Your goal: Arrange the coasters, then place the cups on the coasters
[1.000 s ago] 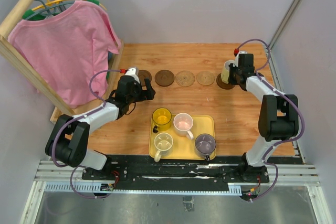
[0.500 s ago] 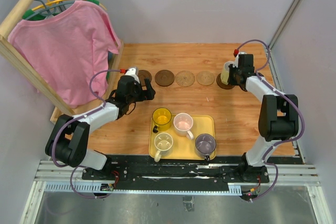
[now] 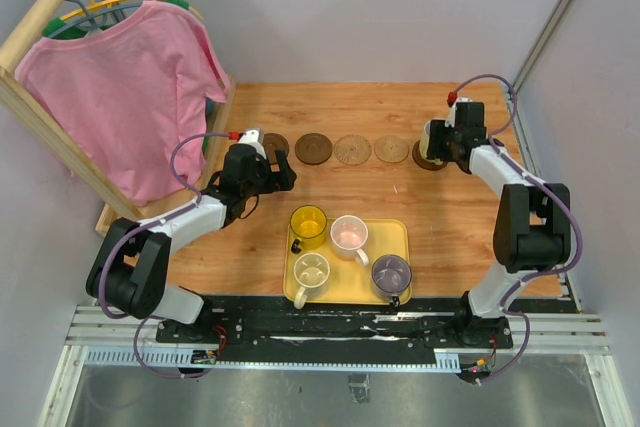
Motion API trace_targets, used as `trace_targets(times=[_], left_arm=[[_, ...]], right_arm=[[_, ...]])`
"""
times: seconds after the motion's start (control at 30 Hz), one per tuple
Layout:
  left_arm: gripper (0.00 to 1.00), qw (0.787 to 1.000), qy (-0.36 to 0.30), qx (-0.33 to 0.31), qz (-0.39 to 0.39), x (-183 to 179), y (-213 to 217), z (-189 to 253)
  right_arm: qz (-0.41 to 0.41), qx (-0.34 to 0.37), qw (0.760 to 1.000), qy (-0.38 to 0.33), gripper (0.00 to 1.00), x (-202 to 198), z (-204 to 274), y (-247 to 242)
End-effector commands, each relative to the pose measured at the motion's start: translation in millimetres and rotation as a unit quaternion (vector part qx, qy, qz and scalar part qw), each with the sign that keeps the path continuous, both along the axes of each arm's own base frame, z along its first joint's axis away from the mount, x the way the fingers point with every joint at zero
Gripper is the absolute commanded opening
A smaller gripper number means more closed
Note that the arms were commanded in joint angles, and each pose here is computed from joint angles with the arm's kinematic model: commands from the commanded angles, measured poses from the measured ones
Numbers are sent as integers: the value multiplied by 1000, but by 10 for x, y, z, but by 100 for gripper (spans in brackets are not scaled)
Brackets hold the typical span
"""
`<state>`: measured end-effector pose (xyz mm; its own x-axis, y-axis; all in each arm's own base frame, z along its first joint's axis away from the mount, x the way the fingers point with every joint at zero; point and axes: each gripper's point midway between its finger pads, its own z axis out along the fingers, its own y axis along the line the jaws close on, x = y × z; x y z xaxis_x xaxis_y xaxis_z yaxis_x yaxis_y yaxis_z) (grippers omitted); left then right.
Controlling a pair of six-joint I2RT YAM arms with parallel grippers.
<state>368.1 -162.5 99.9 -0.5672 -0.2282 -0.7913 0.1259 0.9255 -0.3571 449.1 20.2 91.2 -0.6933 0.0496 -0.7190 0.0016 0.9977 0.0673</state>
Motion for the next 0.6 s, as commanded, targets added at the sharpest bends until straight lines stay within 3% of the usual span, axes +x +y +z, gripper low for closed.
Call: trace_targets(times=[0.0, 0.27, 0.57], left_arm=[[100, 1000, -13, -10, -7, 33, -54, 116], [100, 1000, -23, -13, -11, -3, -50, 192], [100, 999, -23, -20, -33, -81, -100, 227]], right_arm=[[-10, 2, 999, -32, 59, -49, 277, -35], [-5, 15, 998, -54, 72, -506, 602, 187], [50, 32, 998, 4, 77, -1625, 599, 740]])
